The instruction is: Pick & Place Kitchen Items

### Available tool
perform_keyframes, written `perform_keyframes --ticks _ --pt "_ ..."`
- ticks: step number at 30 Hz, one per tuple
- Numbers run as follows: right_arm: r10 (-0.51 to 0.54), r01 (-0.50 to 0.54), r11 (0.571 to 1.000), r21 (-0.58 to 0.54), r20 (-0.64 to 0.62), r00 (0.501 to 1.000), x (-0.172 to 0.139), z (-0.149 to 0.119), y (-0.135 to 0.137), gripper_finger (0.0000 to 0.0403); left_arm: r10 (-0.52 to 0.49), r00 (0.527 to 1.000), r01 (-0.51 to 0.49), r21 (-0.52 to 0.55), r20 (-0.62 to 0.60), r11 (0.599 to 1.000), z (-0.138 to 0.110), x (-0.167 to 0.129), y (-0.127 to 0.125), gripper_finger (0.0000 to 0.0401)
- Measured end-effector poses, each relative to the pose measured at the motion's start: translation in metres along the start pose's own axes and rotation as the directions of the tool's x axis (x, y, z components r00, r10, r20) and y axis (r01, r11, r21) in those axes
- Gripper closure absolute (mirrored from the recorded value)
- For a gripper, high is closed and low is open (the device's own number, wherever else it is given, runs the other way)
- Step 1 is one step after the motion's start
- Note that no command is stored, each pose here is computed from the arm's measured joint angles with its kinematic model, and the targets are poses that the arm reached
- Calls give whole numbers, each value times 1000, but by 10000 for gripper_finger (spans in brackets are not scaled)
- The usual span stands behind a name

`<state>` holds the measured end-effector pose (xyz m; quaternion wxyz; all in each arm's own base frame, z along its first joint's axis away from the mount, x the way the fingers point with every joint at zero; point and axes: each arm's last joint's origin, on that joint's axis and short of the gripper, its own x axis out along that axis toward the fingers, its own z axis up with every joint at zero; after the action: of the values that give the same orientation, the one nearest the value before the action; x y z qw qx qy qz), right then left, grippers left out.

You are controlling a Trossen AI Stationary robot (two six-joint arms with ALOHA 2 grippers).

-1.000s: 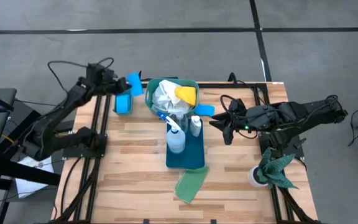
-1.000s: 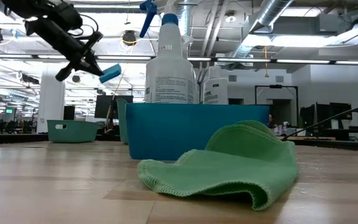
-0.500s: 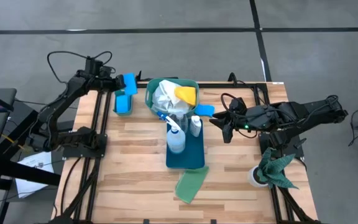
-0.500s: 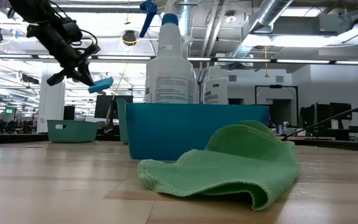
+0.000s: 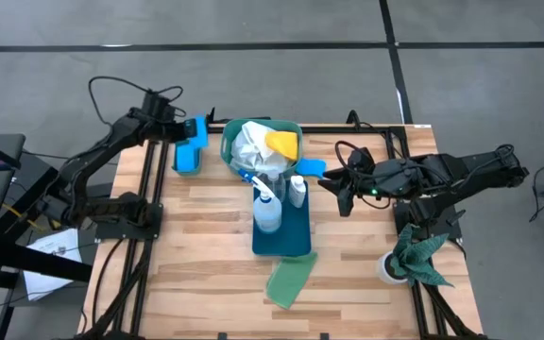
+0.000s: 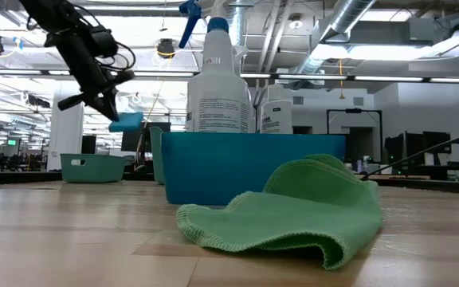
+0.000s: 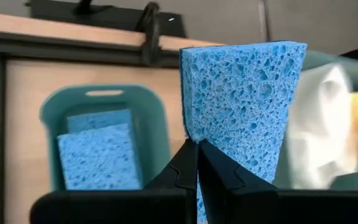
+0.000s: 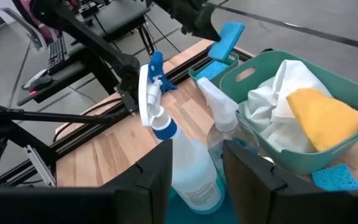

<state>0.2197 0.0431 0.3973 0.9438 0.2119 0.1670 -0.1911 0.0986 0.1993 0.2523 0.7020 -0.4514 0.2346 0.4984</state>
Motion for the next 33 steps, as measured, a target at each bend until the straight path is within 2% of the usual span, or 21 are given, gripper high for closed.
perform_keyframes --ticks 4,7,16,22,25,29,31,33 --pt "2 -2 1000 -9 -1 1000 0 0 0 271 101 995 -101 13 -1 995 -6 8 -6 401" --pt "2 -2 1000 -24 -2 1000 0 0 0 271 140 990 -140 -17 24 990 -7 10 -8 401" --pt "3 -3 999 -38 -3 1000 0 0 0 271 161 985 -155 -96 66 983 -5 10 -9 401" --pt "8 -8 998 -66 -6 1000 0 0 0 271 172 985 -167 -131 27 977 -11 10 -11 401" --pt "17 -18 995 -98 -13 1000 0 0 0 271 125 992 -120 -121 30 985 -15 5 -18 401" --pt "32 -35 993 -115 -27 999 1 1 -1 271 10 993 5 -128 116 992 -17 -16 -29 401" --pt "39 -42 991 -125 -33 999 2 1 -1 271 -95 977 119 -113 192 987 -15 -31 -36 401" --pt "49 -54 989 -134 -41 998 2 1 -1 271 -263 918 290 -48 298 956 -9 -49 -47 401"
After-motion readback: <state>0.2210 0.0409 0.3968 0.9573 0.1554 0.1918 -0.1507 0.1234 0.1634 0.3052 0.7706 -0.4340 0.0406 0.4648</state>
